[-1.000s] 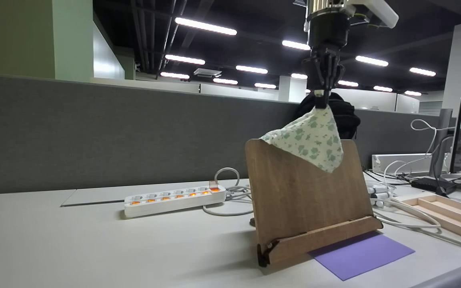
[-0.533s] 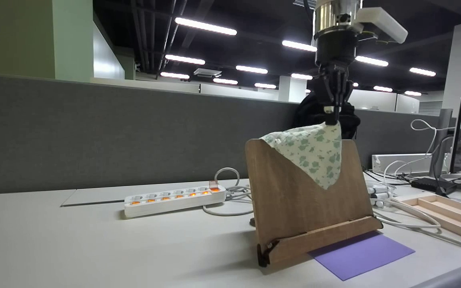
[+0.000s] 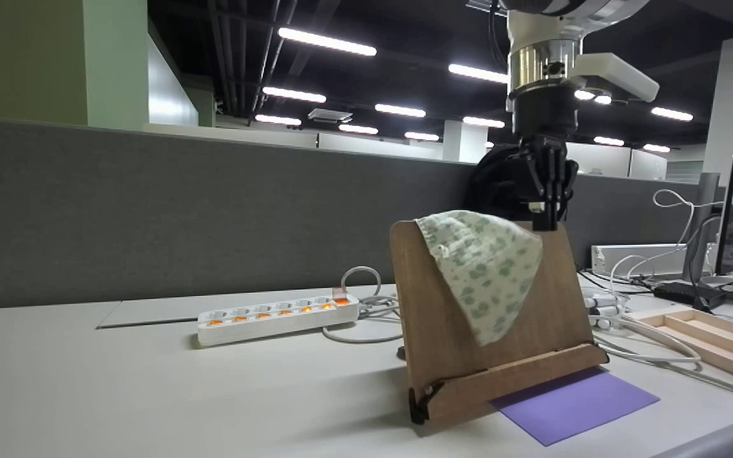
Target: Place the cloth on the brown stand
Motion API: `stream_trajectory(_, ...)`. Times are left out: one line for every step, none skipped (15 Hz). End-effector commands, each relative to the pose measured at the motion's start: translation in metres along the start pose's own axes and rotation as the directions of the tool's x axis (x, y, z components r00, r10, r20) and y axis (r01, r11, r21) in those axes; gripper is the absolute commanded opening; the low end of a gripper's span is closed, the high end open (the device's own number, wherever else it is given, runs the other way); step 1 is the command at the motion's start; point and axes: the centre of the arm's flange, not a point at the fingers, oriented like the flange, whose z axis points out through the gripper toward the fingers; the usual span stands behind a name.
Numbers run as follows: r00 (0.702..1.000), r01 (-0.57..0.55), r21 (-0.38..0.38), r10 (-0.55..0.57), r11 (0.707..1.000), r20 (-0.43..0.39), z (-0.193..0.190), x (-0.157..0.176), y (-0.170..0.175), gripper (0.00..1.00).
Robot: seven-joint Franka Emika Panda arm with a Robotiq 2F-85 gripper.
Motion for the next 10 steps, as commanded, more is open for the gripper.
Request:
stream_trajectory(1.000, -0.020, -0.017, 0.020, 1.000, 0.004, 0.004, 0.004, -0.001, 0.44)
stream_trajectory(1.000, -0.010, -0.020, 0.010, 1.000, 0.000, 0.002, 0.005, -0.004, 0.51)
stream_trajectory(1.000, -0.005, -0.023, 0.004, 1.000, -0.003, -0.001, 0.004, -0.007, 0.58)
stream_trajectory(1.000, 0.007, -0.031, -0.007, 1.000, -0.007, -0.004, 0.004, -0.012, 0.65)
stream_trajectory(1.000, 0.019, -0.043, -0.020, 0.999, -0.009, -0.007, 0.005, -0.016, 0.73)
stream_trajectory(0.999, 0.041, -0.064, -0.042, 0.997, -0.013, -0.012, 0.005, -0.024, 0.78)
stream_trajectory(0.997, 0.069, -0.085, -0.070, 0.994, -0.015, -0.016, 0.005, -0.032, 0.84)
stream_trajectory(0.995, 0.100, -0.103, -0.102, 0.990, -0.022, -0.022, 0.005, -0.040, 0.92)
stream_trajectory(0.990, 0.136, -0.129, -0.141, 0.982, -0.031, -0.029, 0.005, -0.051, 0.98)
stream_trajectory(0.984, 0.167, -0.152, -0.174, 0.974, -0.038, -0.035, 0.004, -0.061, 1.00)
